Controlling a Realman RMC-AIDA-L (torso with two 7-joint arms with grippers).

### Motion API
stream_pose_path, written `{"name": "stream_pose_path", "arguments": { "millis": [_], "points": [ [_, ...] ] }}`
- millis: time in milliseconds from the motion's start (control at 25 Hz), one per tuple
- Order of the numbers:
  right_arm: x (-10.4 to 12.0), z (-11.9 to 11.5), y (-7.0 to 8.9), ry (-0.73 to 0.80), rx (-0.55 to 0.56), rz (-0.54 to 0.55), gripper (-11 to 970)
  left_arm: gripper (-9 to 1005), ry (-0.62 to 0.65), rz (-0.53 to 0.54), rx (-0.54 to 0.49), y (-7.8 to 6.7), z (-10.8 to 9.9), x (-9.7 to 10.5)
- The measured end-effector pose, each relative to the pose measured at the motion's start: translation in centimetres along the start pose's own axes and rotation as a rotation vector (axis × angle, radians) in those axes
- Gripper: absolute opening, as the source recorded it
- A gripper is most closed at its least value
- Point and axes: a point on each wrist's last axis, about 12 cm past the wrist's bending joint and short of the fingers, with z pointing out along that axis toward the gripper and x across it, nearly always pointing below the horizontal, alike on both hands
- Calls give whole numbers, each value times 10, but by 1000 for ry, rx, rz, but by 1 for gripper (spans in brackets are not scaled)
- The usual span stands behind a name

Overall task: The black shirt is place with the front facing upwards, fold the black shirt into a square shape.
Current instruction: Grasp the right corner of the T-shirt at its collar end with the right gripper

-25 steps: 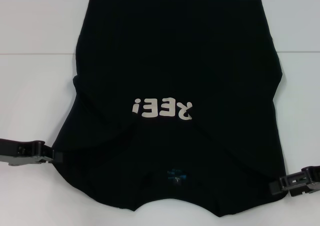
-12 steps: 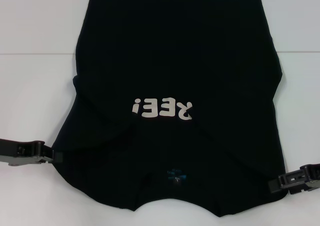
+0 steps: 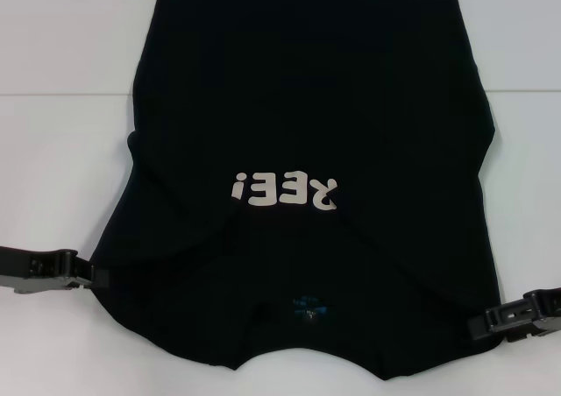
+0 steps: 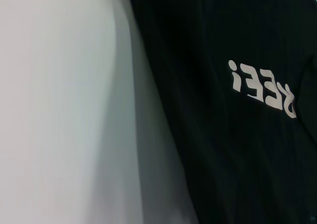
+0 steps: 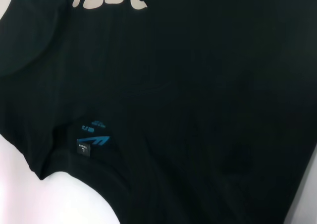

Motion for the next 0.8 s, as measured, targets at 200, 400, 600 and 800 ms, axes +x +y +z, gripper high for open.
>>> {"name": "stream_pose_path", "arguments": {
  "millis": [200, 400, 600, 800],
  "points": [
    [0, 1, 0, 0, -1, -3, 875, 52, -1, 0, 0, 0, 0, 0],
    [-2, 4, 3, 8, -11, -7, 872, 51, -7, 0, 7, -1, 0, -1],
    [-5, 10, 9, 24, -28, -19, 870, 51, -9, -1, 9, 0, -1, 0],
    [-10, 15, 16, 31, -38, -36, 867, 51, -11, 0, 11, 0, -2, 0]
  ]
}}
